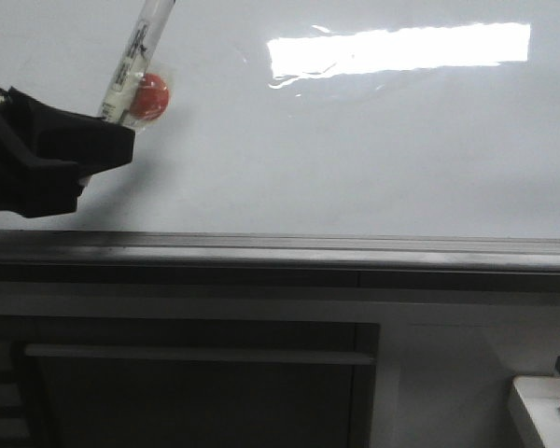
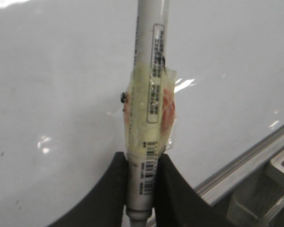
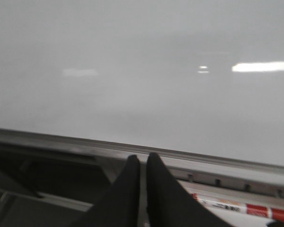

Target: Write number 0 on whiteboard

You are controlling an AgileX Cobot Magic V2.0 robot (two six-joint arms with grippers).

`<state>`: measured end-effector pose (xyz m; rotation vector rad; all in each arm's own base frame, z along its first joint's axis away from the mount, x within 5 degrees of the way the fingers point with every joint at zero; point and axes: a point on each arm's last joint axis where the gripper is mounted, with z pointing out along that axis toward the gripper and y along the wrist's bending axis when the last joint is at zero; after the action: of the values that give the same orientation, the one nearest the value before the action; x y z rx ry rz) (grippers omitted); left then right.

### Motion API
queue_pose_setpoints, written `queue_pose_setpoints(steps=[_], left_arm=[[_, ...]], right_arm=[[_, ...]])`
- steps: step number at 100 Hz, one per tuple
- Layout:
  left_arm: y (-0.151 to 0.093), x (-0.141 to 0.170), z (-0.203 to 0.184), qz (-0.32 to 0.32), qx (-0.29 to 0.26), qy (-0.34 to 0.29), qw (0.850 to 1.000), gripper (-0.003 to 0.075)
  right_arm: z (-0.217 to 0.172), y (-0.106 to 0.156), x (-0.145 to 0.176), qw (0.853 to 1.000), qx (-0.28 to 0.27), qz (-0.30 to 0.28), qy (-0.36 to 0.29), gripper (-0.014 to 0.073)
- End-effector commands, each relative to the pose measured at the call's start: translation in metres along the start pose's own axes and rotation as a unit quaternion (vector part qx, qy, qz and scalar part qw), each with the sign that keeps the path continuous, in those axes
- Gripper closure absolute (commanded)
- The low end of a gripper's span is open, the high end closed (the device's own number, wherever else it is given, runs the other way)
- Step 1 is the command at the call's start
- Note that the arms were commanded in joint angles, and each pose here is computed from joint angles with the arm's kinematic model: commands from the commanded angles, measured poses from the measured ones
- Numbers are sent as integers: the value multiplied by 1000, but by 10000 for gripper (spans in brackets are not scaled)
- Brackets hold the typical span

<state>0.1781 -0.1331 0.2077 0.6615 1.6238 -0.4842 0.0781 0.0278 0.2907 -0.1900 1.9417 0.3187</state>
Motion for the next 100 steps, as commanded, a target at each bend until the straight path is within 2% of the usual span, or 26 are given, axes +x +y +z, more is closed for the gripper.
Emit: queue_pose_setpoints(steps=[1,8,14,31,41,46,60,72,100], left_arm=[[-5,-24,-4,40,28,-74,996,741],[-11,-28,-9,93,50,-86,991,741],[-17,-31,-12,140,78,-95,982,741],[-32,-30,-19,238,154,-104,953,741],[-34,-29,-20,251,166,-103,948,741],[-35,-30,-20,254,171,-109,946,741],[-35,-30,-21,254,172,-113,945,741],[-36,-32,-21,255,176,-121,943,741],[-37,-32,-21,256,178,-124,942,741]], right_arm=[[-4,13,-28,997,-55,-44,-42,397],[-2,21,-37,993,-92,-69,-38,278],[2,28,-44,989,-119,-81,-31,215],[17,46,-58,979,-171,-113,-12,214],[31,63,-61,966,-211,-147,9,214],[36,75,-59,955,-238,-176,18,214],[48,104,-59,931,-289,-224,3,214],[60,121,-62,927,-297,-228,-22,214],[83,142,-75,925,-299,-232,-10,214]])
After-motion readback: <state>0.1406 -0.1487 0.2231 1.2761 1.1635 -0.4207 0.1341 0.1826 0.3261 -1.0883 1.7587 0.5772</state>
